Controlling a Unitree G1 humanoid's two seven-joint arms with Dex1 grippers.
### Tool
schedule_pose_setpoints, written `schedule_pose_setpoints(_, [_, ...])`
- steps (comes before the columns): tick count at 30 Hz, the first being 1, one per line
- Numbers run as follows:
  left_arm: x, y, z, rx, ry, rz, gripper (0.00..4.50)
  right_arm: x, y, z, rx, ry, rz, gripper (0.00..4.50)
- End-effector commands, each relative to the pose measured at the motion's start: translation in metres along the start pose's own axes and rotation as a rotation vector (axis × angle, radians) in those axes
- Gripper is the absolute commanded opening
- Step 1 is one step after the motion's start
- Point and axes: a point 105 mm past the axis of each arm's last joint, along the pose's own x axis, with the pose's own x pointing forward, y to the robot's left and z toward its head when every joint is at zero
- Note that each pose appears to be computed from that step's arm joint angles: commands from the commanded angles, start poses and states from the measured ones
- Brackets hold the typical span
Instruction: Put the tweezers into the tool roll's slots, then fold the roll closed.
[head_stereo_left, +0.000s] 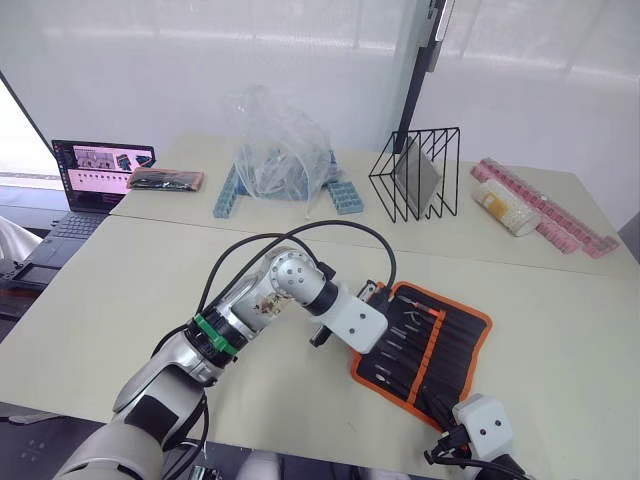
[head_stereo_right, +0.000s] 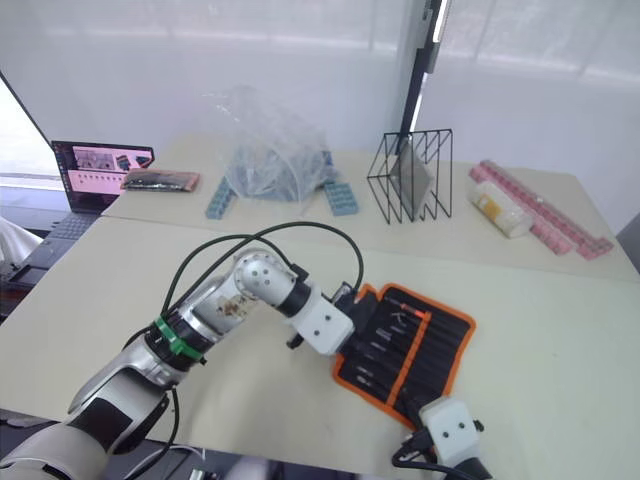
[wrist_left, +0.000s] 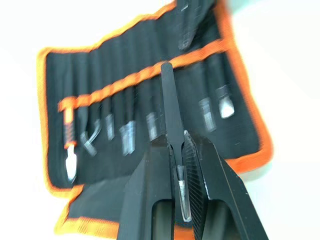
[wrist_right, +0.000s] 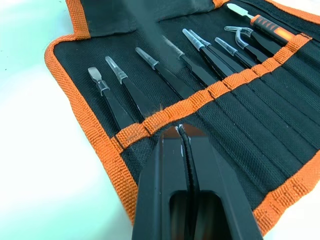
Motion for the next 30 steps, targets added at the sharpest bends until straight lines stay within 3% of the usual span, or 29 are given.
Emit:
schedule_pose_setpoints(1, [0.003,-0.001,0.003,0.028,0.012,-0.011,0.02,-0.005,0.006,-0.027,0.043,0.119,0.016,0.00])
schedule_pose_setpoints(20, [0.013,0.004,-0.016,0.022,0.097,-0.009,0.02,-0.012,0.011,-0.023,0.059,0.100,0.030,0.00])
schedule_pose_setpoints(30, [0.020,0.006,-0.015,0.036,0.106,-0.022,0.02,-0.012,0.016,-0.024,0.063,0.111,0.032,0.00])
